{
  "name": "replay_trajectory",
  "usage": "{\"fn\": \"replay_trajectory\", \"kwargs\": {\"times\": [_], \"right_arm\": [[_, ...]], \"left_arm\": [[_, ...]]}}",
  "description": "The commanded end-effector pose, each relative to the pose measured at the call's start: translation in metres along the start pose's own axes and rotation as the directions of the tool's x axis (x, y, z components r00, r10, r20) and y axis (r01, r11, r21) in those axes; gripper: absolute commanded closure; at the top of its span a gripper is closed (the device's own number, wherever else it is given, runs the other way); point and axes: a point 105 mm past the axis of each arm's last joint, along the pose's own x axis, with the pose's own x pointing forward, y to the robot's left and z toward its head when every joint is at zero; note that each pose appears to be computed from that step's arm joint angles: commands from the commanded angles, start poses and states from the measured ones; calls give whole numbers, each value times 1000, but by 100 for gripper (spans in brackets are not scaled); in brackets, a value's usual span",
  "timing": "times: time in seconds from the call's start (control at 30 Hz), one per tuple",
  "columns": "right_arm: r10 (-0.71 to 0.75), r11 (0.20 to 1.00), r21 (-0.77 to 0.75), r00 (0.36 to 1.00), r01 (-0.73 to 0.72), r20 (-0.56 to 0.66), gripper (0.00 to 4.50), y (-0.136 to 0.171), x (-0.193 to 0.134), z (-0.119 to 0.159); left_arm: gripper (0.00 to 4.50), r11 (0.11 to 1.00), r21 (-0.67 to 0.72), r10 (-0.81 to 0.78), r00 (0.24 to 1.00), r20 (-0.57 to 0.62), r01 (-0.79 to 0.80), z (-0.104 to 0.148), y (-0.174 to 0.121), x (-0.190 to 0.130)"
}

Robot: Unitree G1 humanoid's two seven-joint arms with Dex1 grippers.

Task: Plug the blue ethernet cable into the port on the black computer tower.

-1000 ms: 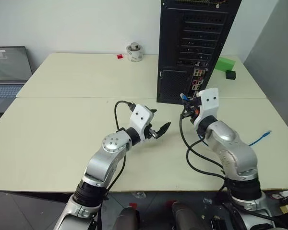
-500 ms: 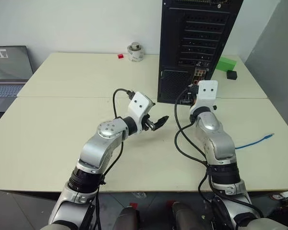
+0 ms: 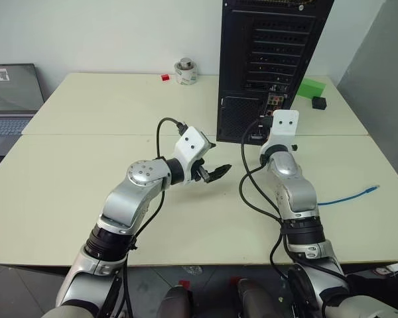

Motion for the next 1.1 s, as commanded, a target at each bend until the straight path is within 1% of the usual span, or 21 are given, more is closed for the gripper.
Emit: {"fn": "replay_trajectory", "kwargs": {"times": [0.03, 0.3, 0.5, 1.1], "right_arm": [[-32, 999, 26, 997, 31, 77, 447, -4, 4, 21], [-35, 999, 29, 996, 32, 83, 447, -3, 6, 22], [-35, 999, 35, 996, 32, 85, 447, -3, 8, 23], [-20, 999, 40, 997, 17, 75, 447, 4, 12, 20]], "left_arm": [[46, 999, 35, 12, 998, 60, -14, 16, 10, 2], [46, 999, 44, -3, 998, 69, 0, 14, 15, 8], [46, 999, 50, -16, 997, 70, 13, 14, 12, 10], [46, 998, 62, 25, 997, 74, -29, 14, 21, 9]]}}
